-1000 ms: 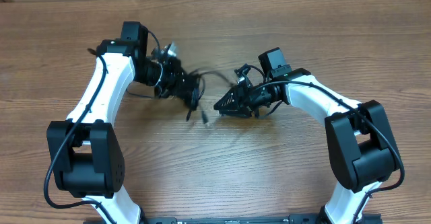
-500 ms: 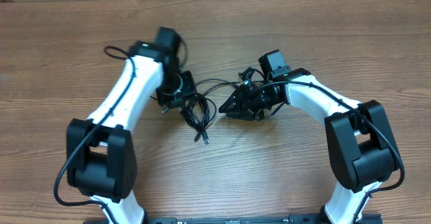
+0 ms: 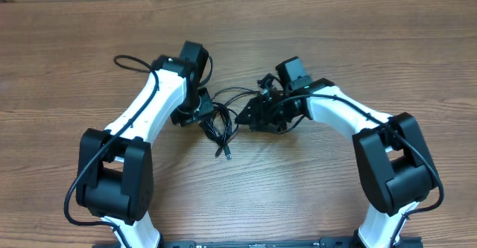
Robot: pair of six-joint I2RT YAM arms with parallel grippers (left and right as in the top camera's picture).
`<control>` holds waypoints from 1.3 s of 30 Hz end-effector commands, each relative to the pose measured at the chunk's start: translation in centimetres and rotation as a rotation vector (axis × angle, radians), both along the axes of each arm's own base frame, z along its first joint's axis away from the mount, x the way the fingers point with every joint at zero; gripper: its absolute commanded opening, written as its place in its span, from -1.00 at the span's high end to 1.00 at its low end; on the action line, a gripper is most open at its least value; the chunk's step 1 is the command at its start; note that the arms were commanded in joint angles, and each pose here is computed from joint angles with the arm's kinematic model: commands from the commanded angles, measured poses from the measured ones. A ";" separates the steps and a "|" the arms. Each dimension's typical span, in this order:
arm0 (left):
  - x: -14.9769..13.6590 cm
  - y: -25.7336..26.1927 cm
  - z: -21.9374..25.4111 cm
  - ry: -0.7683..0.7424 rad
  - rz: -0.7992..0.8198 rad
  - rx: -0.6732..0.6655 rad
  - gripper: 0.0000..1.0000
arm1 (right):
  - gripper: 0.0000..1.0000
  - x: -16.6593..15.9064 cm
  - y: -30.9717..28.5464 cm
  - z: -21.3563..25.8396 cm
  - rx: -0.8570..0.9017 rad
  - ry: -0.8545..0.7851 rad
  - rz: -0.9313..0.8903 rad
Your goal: Untangle cables
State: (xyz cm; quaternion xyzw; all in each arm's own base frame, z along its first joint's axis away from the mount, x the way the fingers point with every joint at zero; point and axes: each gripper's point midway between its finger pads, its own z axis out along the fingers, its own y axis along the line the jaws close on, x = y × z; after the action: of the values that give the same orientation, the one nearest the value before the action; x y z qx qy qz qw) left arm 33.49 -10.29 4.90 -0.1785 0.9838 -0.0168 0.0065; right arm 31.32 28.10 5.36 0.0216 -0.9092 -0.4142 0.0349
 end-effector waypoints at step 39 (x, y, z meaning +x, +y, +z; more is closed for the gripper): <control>-0.3 -3.9 -3.0 -0.041 -0.198 -0.280 0.91 | 0.93 0.2 2.9 -4.3 -0.176 -0.013 -0.094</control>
State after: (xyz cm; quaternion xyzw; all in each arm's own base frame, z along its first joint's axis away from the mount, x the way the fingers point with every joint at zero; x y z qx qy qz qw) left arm 34.52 -13.11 2.54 -0.1016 0.9830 -0.1516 0.0195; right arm 31.25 30.55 1.34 -0.0210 -0.9438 -0.3298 0.0089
